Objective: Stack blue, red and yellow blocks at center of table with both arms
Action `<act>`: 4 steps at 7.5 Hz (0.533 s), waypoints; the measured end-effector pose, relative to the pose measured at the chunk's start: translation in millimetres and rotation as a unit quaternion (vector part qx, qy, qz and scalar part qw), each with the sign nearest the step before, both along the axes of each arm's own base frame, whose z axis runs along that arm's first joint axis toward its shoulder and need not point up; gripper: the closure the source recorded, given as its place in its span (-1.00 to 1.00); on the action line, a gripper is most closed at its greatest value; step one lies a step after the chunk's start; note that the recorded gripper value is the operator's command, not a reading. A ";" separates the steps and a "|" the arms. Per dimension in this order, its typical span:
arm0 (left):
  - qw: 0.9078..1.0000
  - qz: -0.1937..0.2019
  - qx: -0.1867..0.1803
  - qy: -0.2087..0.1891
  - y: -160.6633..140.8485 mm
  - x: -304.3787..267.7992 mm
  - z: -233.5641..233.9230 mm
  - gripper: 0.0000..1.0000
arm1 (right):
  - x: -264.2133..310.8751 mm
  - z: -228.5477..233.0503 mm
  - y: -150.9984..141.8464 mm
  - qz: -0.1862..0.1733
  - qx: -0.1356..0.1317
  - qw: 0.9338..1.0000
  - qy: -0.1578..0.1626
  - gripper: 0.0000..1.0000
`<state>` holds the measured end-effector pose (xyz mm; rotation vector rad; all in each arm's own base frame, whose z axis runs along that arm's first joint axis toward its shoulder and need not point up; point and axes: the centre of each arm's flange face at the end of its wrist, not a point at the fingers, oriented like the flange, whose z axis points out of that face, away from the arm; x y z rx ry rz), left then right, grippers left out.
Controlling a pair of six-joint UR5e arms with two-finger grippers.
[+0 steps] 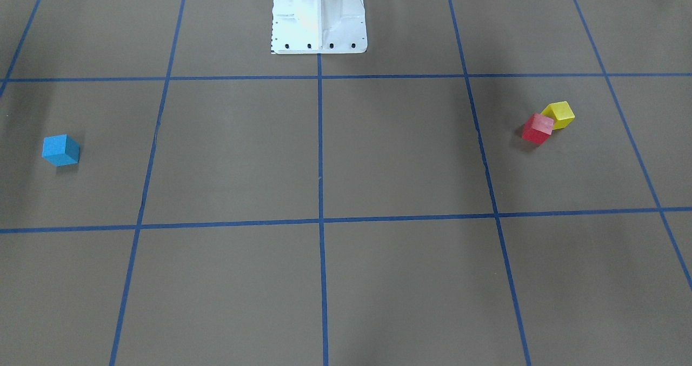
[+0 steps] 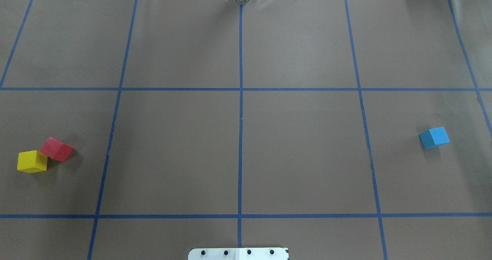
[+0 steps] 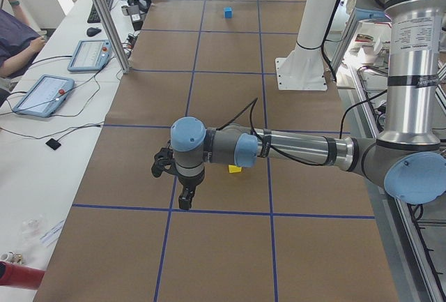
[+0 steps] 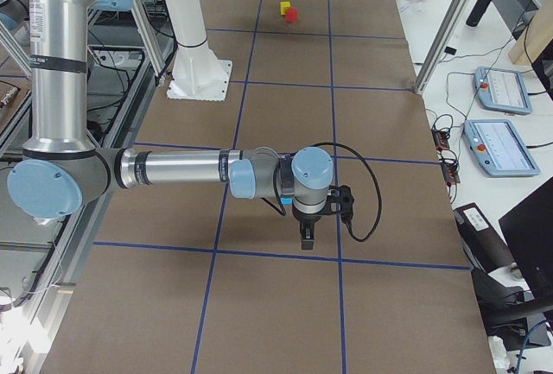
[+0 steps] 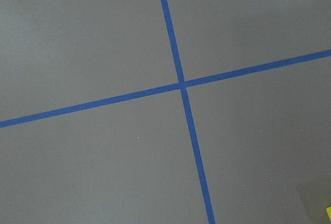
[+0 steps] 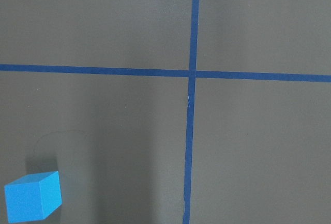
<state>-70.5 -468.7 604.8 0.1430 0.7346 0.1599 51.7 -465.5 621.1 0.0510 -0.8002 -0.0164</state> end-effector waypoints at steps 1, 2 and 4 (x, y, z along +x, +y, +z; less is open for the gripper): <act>1.000 -0.001 -0.002 -0.001 3.2 -0.7 -1.2 -1.00 | 0.0 0.3 0.3 0.000 0.000 1.000 0.000 -0.99; 1.000 -0.001 -0.002 -0.002 4.5 -1.2 -2.1 -1.00 | 0.0 0.6 0.5 0.000 -0.001 1.000 0.000 -0.99; 1.000 -0.001 0.002 -0.001 4.7 -1.4 -5.2 -1.00 | 0.1 0.2 0.5 0.000 0.000 1.000 0.001 -0.99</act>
